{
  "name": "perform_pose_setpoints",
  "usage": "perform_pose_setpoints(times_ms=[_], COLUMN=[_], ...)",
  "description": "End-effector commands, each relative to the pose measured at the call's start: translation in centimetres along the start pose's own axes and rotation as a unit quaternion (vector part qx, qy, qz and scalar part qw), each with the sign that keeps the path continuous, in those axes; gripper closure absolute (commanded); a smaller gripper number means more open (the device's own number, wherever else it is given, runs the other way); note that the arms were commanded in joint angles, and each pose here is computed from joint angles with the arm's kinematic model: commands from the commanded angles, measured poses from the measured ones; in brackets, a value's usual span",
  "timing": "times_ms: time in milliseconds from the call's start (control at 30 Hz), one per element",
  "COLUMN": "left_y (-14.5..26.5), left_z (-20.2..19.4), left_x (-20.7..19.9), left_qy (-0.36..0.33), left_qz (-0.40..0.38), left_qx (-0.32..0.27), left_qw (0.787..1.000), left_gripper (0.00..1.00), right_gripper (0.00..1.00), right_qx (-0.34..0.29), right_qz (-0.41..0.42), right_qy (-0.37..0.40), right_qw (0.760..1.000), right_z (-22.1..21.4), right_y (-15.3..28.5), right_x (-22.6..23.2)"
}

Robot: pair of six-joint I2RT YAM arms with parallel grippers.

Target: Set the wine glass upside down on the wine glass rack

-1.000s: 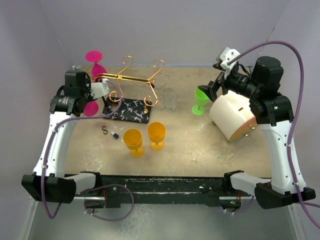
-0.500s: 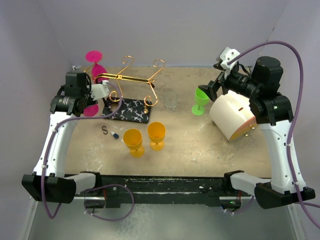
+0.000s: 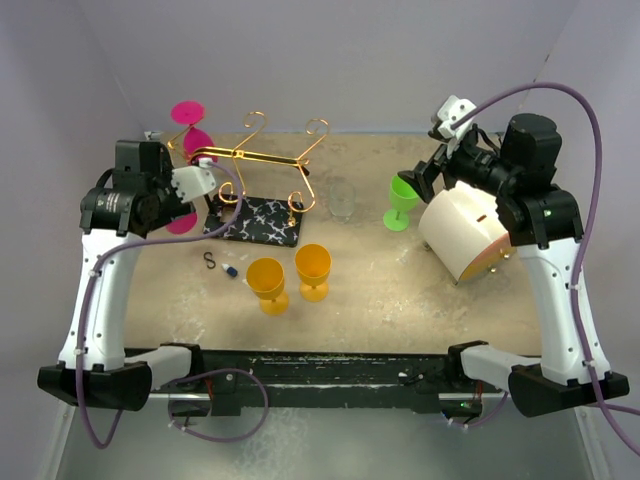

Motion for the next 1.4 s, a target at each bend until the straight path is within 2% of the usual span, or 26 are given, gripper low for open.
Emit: perform_pose_setpoints(times_ms=[0, 167, 433, 667, 800, 1000, 1367], left_y=[3.1, 5.8, 7.7, 8.9, 9.5, 9.6, 9.4], left_z=[-0.1, 1.0, 2.9, 4.0, 4.4, 4.7, 4.9], left_x=[-0.3, -0.1, 1.7, 2.3, 2.7, 3.1, 2.6], left_qy=[0.025, 0.049, 0.12, 0.151, 0.158, 0.161, 0.157], left_qz=[-0.017, -0.025, 0.005, 0.004, 0.015, 0.023, 0.007], left_qx=[-0.05, -0.136, -0.227, -0.284, -0.308, -0.317, -0.326], left_qw=[0.998, 0.989, 0.966, 0.947, 0.938, 0.934, 0.932], left_gripper=[0.21, 0.19, 0.0, 0.01, 0.01, 0.01, 0.01], right_gripper=[0.0, 0.0, 0.0, 0.0, 0.0, 0.06, 0.27], right_qx=[0.0, 0.016, 0.099, 0.168, 0.204, 0.275, 0.369], right_qz=[-0.012, -0.02, -0.096, -0.129, -0.151, -0.144, -0.096], right_qy=[0.013, 0.008, -0.024, -0.054, -0.067, -0.097, -0.112], right_qw=[1.0, 1.0, 0.99, 0.976, 0.965, 0.946, 0.917], right_z=[-0.1, -0.9, -3.4, -6.5, -8.2, -10.8, -16.1], right_y=[0.1, -0.4, -2.4, -5.2, -7.0, -9.7, -12.5], right_x=[-0.3, -0.7, -3.3, -4.9, -6.1, -7.2, -7.1])
Point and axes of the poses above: each gripper's point midway between its finger pads, its own y axis back along the fingers, its own x axis along the line the jaws close on, z = x × y, the point moved 8 cm from there along y, back along the fingers, and after that the axes turned 1 degree about -y, right-handed, at the moved point
